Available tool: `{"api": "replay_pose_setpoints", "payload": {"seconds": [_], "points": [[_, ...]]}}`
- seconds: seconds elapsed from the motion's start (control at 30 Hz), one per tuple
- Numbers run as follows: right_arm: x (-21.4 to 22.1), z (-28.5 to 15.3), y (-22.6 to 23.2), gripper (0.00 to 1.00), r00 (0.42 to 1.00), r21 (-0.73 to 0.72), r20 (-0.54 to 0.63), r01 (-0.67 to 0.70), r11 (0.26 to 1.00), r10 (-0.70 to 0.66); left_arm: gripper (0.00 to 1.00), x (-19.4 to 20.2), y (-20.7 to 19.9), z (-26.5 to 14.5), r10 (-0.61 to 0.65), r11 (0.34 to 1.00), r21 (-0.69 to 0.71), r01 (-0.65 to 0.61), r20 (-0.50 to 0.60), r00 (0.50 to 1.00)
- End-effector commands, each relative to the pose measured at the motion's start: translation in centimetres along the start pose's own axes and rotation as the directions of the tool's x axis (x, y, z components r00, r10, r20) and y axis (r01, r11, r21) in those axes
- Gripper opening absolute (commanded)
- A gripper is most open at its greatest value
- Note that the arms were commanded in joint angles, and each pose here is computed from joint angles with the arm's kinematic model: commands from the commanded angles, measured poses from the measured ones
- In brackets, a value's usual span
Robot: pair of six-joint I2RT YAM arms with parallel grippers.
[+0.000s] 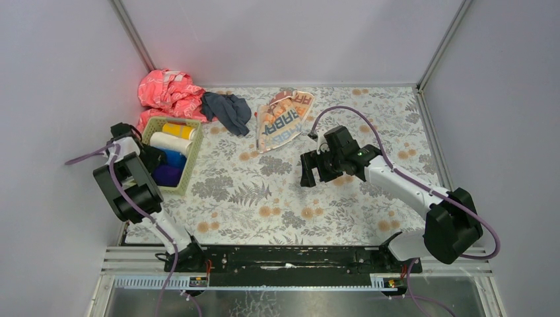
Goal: Roll the towels
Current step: Place the towel in the bin.
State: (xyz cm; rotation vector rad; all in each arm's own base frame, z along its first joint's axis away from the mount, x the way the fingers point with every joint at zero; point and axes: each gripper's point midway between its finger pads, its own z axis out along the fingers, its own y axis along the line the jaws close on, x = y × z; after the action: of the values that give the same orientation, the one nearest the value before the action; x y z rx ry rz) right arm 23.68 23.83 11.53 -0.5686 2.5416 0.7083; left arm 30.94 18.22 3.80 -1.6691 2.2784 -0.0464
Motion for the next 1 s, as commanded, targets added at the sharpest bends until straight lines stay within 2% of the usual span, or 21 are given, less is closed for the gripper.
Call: {"api": "replay_pose_setpoints", "payload": {"seconds": [0.0,0.33,0.43,0.6,0.67,0.8,0.9,0.97], "points": [[-1.0,-1.0,0.0,0.92,0.998,0.009,0.051,0.03,0.999,-0.031,0.76,-1.5,1.2,-2.8,-0.044,0.998,-0.037,0.048,0.095,0.994],[-1.9,-2.0,-0.3,0.92,0.994,0.049,0.101,0.04,0.998,-0.045,0.85,-2.2,1.5,-8.3,-0.063,0.998,0.012,0.062,0.226,0.972],[-2.3,-2.5,-1.1,0.92,0.99,0.097,0.134,0.038,0.995,-0.051,0.83,-1.0,-0.2,-10.1,-0.021,0.995,0.102,-0.004,0.244,0.969],[-2.8,-3.6,-2.8,0.93,0.975,0.196,0.213,0.014,0.98,-0.057,0.83,4.3,-6.2,-12.7,0.173,0.945,0.221,-0.24,0.283,0.943],[-3.0,-4.2,-3.4,0.93,0.965,0.23,0.258,-0.007,0.973,-0.054,0.83,7.9,-9.5,-13.5,0.26,0.889,0.297,-0.347,0.296,0.919],[-2.6,-5.0,-4.5,0.94,0.943,0.271,0.329,-0.047,0.961,-0.046,0.83,14.8,-15.0,-13.5,0.384,0.775,0.418,-0.474,0.284,0.879],[-2.0,-4.9,-5.1,0.95,0.934,0.284,0.354,-0.064,0.957,-0.042,0.83,19.9,-18.8,-12.8,0.475,0.693,0.459,-0.556,0.289,0.831],[-1.6,-4.8,-5.3,0.95,0.932,0.286,0.359,-0.07,0.956,-0.039,0.83,22.6,-20.6,-11.8,0.528,0.662,0.449,-0.6,0.289,0.798]]}}
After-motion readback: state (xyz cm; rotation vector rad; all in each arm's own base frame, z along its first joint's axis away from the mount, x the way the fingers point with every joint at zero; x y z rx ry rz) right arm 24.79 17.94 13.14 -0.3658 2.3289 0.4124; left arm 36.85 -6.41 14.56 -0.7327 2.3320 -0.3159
